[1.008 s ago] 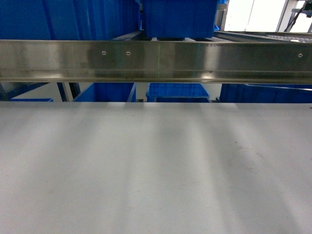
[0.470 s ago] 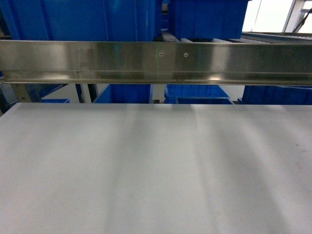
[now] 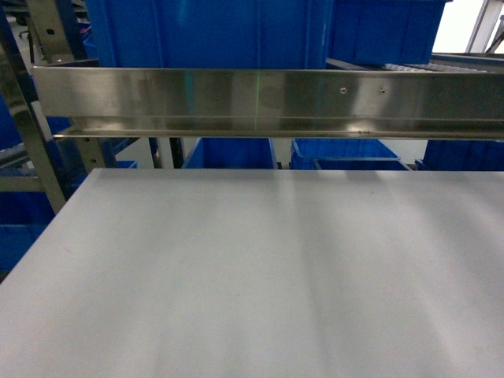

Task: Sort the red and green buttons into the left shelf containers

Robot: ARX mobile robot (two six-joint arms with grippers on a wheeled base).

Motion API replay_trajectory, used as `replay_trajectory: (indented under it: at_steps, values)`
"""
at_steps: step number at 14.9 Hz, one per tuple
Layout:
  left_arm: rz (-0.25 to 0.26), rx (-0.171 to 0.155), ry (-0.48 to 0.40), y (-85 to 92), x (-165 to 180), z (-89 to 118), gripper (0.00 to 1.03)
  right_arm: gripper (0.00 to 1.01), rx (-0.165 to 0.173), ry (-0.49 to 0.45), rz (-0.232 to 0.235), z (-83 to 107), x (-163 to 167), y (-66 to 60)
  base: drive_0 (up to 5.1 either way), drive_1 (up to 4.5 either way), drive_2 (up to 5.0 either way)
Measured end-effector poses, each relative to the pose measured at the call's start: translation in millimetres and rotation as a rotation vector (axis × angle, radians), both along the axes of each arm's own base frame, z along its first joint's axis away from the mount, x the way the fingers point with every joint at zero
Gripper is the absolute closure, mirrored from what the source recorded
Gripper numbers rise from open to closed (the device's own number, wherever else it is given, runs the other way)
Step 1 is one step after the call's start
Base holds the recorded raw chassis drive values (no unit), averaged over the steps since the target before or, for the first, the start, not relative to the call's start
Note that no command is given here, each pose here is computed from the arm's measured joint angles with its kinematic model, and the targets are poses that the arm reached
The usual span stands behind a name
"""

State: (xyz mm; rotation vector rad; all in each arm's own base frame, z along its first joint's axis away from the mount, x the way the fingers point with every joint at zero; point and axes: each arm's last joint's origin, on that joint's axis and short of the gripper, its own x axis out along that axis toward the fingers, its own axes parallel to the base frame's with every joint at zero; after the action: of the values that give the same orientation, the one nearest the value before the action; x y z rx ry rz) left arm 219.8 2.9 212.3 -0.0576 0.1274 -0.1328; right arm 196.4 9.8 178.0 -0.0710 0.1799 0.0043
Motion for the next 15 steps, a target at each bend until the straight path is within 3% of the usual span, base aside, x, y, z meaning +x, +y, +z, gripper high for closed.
replay_trajectory:
  at_steps: [15]
  values:
    - [0.005, 0.000, -0.003, 0.6, 0.2, 0.5, 0.71, 0.76, 0.000, -0.002, 0.000, 0.2, 0.0, 0.0, -4.9, 2.50, 2.5]
